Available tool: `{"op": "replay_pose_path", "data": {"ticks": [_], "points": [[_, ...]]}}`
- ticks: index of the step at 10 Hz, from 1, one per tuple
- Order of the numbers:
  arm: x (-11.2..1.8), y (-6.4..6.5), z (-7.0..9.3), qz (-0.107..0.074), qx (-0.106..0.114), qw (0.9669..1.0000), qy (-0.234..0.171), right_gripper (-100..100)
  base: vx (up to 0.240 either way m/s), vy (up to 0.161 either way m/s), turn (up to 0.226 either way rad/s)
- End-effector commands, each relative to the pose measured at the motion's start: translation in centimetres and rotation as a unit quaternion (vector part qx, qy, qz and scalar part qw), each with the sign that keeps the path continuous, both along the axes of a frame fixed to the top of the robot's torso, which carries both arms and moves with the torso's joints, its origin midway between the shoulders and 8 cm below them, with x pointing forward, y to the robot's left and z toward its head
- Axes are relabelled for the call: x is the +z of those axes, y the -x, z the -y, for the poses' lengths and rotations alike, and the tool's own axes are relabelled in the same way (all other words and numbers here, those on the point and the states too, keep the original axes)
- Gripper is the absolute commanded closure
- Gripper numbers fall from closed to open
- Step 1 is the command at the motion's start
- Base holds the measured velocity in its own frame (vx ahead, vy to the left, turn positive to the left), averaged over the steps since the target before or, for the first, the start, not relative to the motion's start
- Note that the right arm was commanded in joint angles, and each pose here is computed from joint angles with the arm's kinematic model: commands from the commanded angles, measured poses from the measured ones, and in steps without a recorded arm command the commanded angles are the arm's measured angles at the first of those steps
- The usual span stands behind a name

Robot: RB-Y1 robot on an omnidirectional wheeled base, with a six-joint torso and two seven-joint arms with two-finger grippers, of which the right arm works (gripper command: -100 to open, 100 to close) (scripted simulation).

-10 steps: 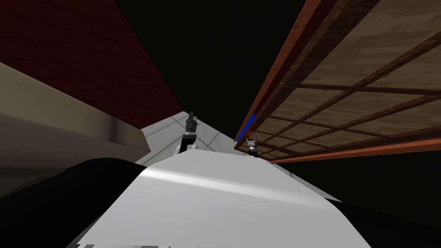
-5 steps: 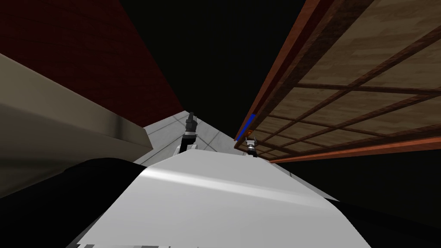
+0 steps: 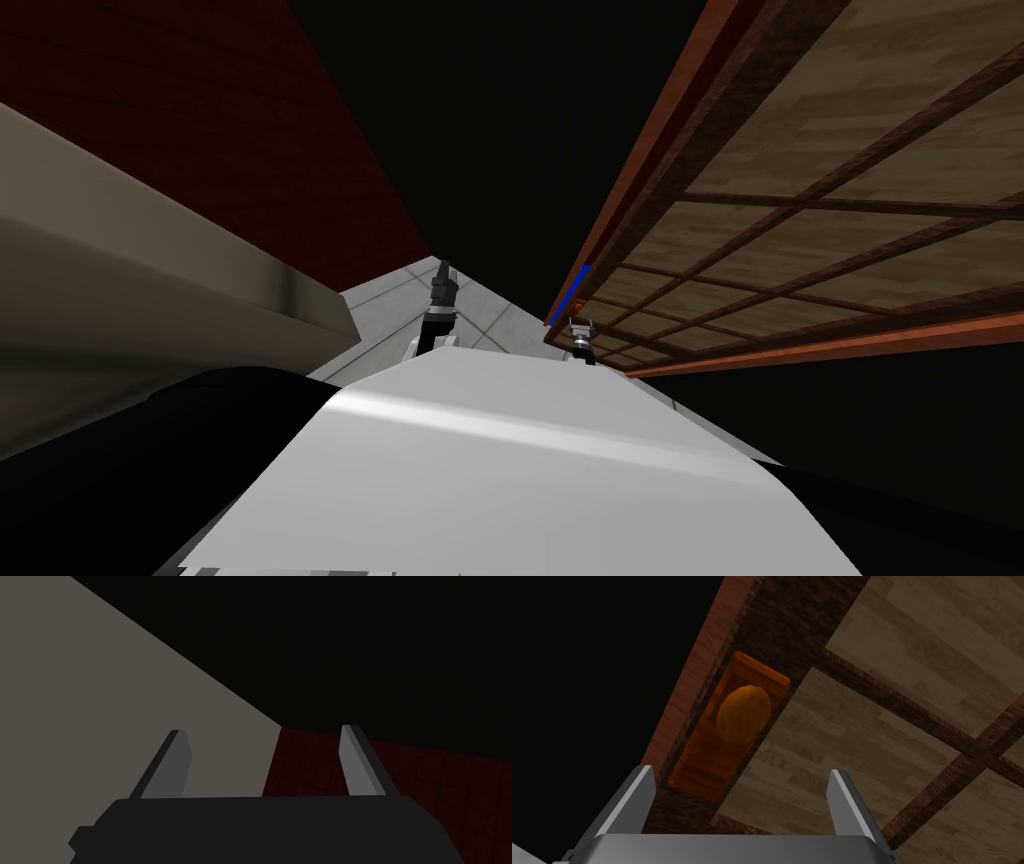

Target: Pull the door open

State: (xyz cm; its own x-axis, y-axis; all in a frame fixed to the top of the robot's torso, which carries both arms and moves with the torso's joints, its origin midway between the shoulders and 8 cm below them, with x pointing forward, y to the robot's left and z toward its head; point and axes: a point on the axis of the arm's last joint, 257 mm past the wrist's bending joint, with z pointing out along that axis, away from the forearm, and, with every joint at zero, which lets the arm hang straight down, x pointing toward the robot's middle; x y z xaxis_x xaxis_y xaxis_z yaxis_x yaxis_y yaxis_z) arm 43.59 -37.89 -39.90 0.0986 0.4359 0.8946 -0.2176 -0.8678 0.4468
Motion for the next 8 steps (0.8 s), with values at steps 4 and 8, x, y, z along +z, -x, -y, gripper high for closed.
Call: {"op": "replay_pose_path", "data": {"ticks": [4, 8], "points": [[-0.02, -0.33, -0.65, 0.02, -0.006, 0.9963, -0.083, -100, -0.059, -0.017, 0.038], [-0.05, -0.58, -1.17, 0.036, -0.011, 0.9882, -0.149, -100, -0.058, -0.021, 0.03]]}}
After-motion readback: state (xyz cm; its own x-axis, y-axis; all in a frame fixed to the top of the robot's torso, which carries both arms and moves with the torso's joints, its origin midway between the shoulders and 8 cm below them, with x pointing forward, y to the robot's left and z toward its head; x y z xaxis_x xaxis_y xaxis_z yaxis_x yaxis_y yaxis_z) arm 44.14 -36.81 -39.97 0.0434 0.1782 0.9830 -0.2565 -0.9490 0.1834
